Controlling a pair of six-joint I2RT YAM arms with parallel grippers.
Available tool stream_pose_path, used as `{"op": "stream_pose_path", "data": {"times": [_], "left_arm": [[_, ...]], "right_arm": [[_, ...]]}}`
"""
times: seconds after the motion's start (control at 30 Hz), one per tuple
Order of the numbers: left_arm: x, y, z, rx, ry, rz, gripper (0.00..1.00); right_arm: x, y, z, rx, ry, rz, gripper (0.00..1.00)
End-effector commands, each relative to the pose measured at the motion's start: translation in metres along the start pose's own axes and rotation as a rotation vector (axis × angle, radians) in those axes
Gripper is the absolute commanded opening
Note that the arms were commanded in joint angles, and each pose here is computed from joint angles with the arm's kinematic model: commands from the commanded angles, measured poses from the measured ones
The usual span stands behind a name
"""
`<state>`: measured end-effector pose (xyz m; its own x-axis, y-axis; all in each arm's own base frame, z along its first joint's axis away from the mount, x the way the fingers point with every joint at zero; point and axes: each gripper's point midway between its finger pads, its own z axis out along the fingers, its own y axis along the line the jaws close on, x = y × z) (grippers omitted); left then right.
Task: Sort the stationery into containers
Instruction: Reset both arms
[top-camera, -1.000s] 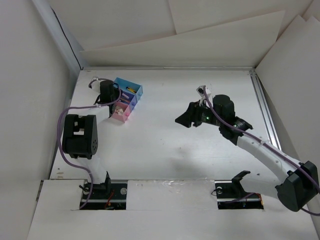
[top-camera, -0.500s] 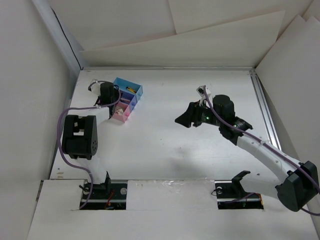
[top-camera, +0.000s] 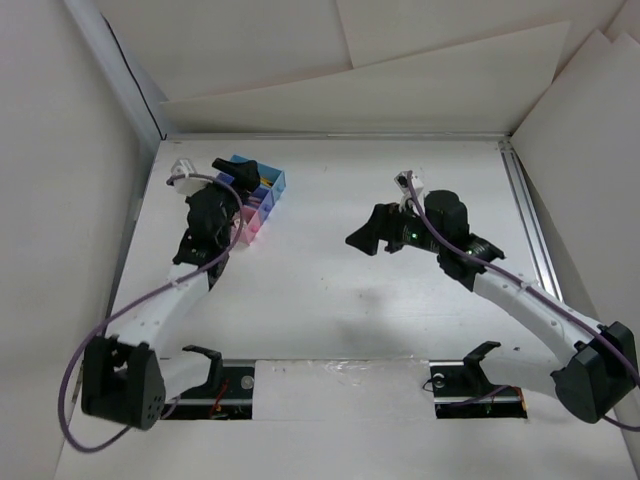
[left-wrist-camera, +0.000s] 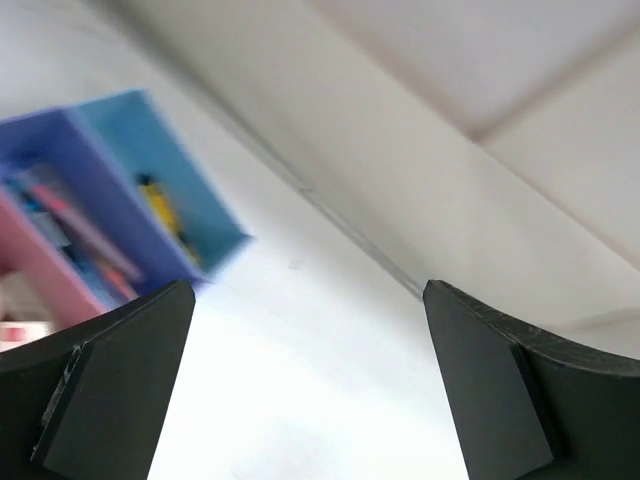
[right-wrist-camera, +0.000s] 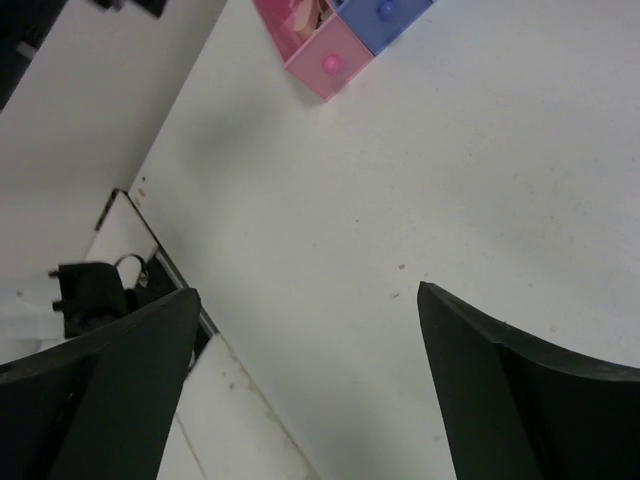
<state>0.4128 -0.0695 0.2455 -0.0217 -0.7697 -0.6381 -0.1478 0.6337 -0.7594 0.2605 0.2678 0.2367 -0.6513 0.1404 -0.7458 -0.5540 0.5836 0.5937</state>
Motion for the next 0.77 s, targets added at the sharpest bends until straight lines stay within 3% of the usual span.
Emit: {"op": "stream_pose_path", "data": {"times": [0.0, 0.17, 0.27, 0.43, 0.6, 0.73], "left_arm": [[0.001, -0.018, -0.032, 0.090, -0.028, 0.068, 1.00], [0.016, -0.006, -0.080, 0.169, 0.049, 0.081, 1.00], [0.016, 0.016, -0.095, 0.095, 0.071, 0.101, 1.00], [-0.015, 0.011, -0.122, 0.083, 0.025, 0.048, 1.00], [-0.021, 0.043, -0.131, -0.078, 0.004, 0.048, 1.00], [-0.029, 0.043, -0.142, -0.051, -0.031, 0.051, 1.00]], "right_arm": [[-0.019, 0.003, -0.002, 0.027, -0.098, -0.029, 1.00], [-0.028, -0.008, -0.010, 0.112, -0.153, -0.017, 1.00], [-0.034, -0.004, -0.016, 0.107, -0.179, -0.025, 1.00], [-0.037, -0.009, -0.023, 0.143, -0.215, -0.026, 1.00], [-0.038, -0.014, -0.026, 0.168, -0.233, -0.024, 1.00], [-0.040, -0.016, -0.027, 0.175, -0.238, -0.022, 1.00]]}}
